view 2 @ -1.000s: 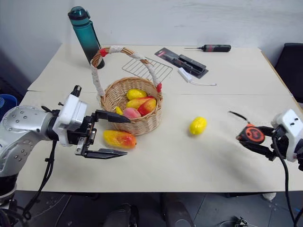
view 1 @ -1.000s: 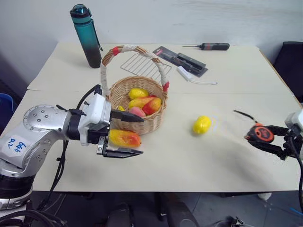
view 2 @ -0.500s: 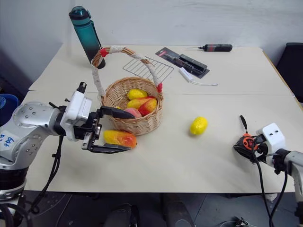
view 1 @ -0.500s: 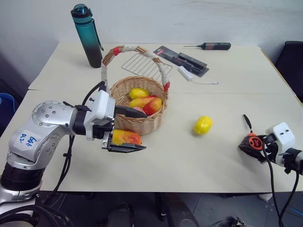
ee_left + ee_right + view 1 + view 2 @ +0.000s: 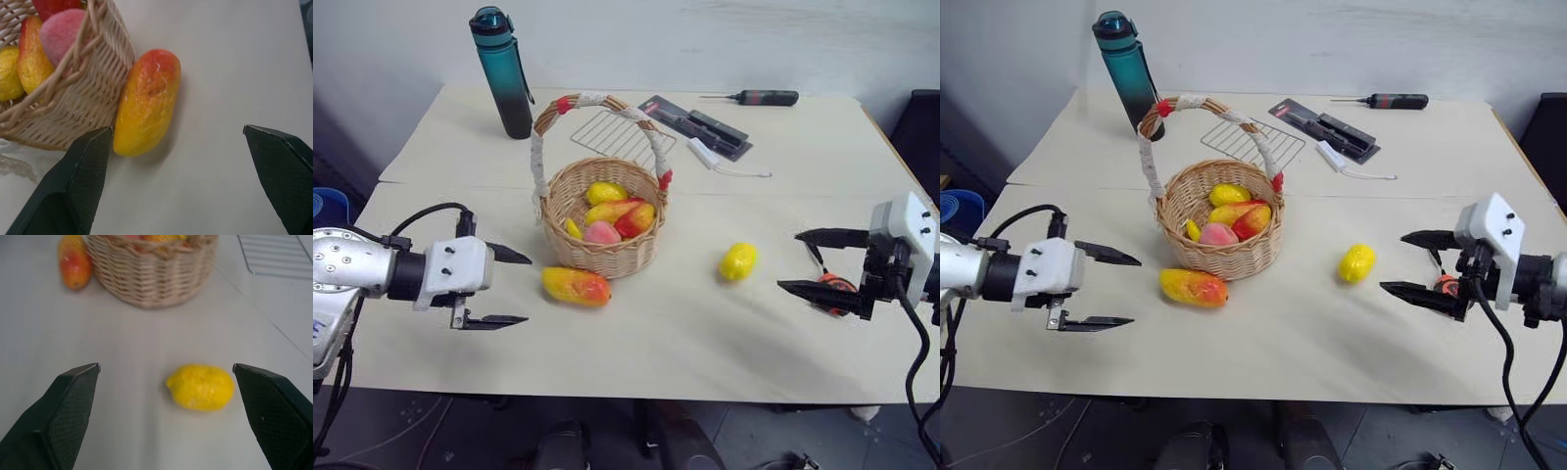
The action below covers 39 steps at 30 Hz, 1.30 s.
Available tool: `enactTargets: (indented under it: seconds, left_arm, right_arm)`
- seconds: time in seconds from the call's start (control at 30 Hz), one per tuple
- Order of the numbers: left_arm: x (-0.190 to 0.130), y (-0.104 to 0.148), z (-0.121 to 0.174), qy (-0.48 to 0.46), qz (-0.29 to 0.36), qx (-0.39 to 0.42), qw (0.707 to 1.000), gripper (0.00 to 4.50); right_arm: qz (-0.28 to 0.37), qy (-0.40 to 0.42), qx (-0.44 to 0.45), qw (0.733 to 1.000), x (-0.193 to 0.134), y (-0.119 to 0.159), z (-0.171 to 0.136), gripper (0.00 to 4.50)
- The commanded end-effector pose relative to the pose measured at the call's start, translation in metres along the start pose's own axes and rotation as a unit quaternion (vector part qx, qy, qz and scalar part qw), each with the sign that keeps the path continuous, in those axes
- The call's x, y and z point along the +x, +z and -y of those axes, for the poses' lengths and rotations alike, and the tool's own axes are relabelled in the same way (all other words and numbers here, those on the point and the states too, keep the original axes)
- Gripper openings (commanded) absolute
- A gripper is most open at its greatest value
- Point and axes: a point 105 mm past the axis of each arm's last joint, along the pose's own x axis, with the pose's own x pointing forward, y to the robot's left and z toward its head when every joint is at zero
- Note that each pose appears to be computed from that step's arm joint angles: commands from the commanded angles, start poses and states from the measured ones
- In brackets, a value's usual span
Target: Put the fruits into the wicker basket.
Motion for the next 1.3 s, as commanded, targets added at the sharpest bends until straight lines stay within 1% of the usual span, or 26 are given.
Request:
enactTargets:
  seconds: [0.03,0.1,0.17,0.3,0.43,0.53,0.63,0.7,0.73,0.8,0.87,0.93,0.97,1.0,1.03,1.13,1.23,1.3]
  left_arm:
    - [0.014,0.0,-0.005,0.013,0.008,0.025,1.0,4.5]
    - [0.026,0.0,-0.01,0.023,0.02,0.031,0.999,4.5]
    - [0.037,-0.002,-0.016,0.039,0.026,0.039,0.998,4.5]
    - [0.055,-0.008,-0.019,0.061,0.031,0.037,0.997,4.5]
    - [0.067,-0.016,-0.015,0.063,0.019,0.042,0.997,4.5]
    - [0.071,-0.019,-0.012,0.06,0.016,0.037,0.997,3.92]
    - [0.073,-0.025,-0.007,0.047,0.003,0.047,0.998,2.99]
    - [0.074,-0.028,-0.005,0.045,0.0,0.046,0.998,2.55]
    - [0.073,-0.029,-0.002,0.039,0.0,0.046,0.998,2.48]
    - [0.071,-0.028,0.005,0.02,0.008,0.047,0.999,2.47]
    - [0.062,-0.013,0.011,0.01,0.055,0.02,0.998,2.47]
    - [0.042,0.019,0.006,0.011,0.138,-0.036,0.99,2.47]
    - [0.033,0.032,0.002,0.016,0.164,-0.049,0.985,2.47]
    - [0.023,0.044,-0.006,0.032,0.176,-0.047,0.983,2.47]
    - [0.017,0.05,-0.014,0.05,0.177,-0.043,0.982,2.47]
    - [-0.001,0.069,-0.051,0.128,0.165,-0.032,0.977,2.47]
    - [0.0,0.067,-0.095,0.215,0.094,-0.026,0.972,2.47]
    - [0.008,0.061,-0.11,0.244,0.049,-0.011,0.968,2.47]
  right_arm:
    - [0.02,0.081,-0.021,0.996,0.004,0.024,-0.031,4.48]
    - [0.017,0.126,-0.022,0.992,0.005,0.029,-0.048,4.48]
    - [0.011,0.144,-0.015,0.989,0.007,0.03,-0.055,4.48]
    - [0.013,0.151,-0.01,0.988,0.01,0.027,-0.062,4.48]
    - [0.019,0.139,-0.011,0.99,0.011,0.027,-0.061,4.48]
    - [0.025,0.133,-0.012,0.991,0.011,0.03,-0.06,4.5]
    - [0.024,0.13,-0.011,0.991,0.011,0.029,-0.059,4.5]
    - [0.021,0.126,-0.014,0.992,0.01,0.028,-0.058,4.5]
    - [0.021,0.124,-0.014,0.992,0.01,0.028,-0.058,4.5]
    - [0.023,0.124,-0.014,0.992,0.01,0.029,-0.058,4.5]
    - [0.026,0.123,-0.015,0.992,0.01,0.03,-0.057,4.5]
    - [0.037,0.115,-0.016,0.993,0.01,0.032,-0.055,4.5]
    - [0.047,0.107,-0.023,0.993,0.01,0.035,-0.053,4.5]
    - [0.057,0.092,-0.022,0.994,0.011,0.037,-0.049,4.5]
    - [0.065,0.082,-0.019,0.994,0.012,0.039,-0.046,4.5]
    - [0.089,0.06,-0.024,0.994,0.013,0.046,-0.04,4.5]
    - [0.106,0.024,-0.04,0.993,0.018,0.05,-0.031,4.5]
    - [0.111,0.005,-0.045,0.993,0.021,0.051,-0.025,4.5]
